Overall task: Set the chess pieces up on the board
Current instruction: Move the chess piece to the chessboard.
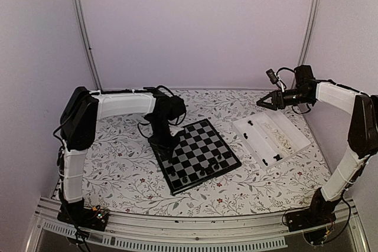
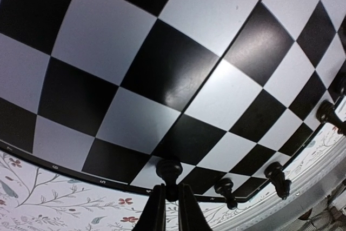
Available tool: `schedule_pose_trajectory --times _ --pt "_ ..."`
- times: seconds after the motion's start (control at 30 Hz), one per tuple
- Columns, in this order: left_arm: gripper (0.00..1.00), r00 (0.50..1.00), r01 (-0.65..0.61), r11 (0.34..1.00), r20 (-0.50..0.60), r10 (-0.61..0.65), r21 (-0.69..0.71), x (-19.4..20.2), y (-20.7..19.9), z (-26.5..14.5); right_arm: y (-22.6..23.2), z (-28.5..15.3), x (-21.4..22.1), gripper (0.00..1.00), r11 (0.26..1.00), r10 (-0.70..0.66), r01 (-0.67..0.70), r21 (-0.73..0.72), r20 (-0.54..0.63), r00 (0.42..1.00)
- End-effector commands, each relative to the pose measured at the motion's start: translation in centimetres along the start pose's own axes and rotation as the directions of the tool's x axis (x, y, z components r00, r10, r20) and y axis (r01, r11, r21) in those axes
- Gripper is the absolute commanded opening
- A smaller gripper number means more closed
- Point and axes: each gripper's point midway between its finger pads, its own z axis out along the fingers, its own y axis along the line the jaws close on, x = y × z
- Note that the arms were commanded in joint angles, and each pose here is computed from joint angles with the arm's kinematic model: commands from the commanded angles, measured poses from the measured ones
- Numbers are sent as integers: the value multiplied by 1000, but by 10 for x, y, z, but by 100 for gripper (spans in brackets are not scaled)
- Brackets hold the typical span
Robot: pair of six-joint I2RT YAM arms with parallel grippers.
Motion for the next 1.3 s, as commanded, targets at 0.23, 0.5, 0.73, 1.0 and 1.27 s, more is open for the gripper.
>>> schedule_pose_trajectory --times 0.23,0.5,0.73,1.0,1.27 --pt "3 983 -135 991 128 132 15 -37 -52 -22 3 1 0 53 1000 -6 6 -22 -2 1000" --pt "2 962 -229 972 167 217 55 -56 -93 -17 2 2 1 53 1000 -5 5 -20 -6 1000" --pt "3 954 -259 961 180 239 95 -65 -112 -9 2 2 2 53 1000 -4 4 -20 -7 1000" --pt "3 958 -256 958 167 233 131 -68 -119 1 1 2 3 53 1000 -7 7 -17 -10 1000" --pt "4 960 -256 957 156 234 140 -68 -119 7 0 4 4 53 1000 1 -2 -22 -16 1000"
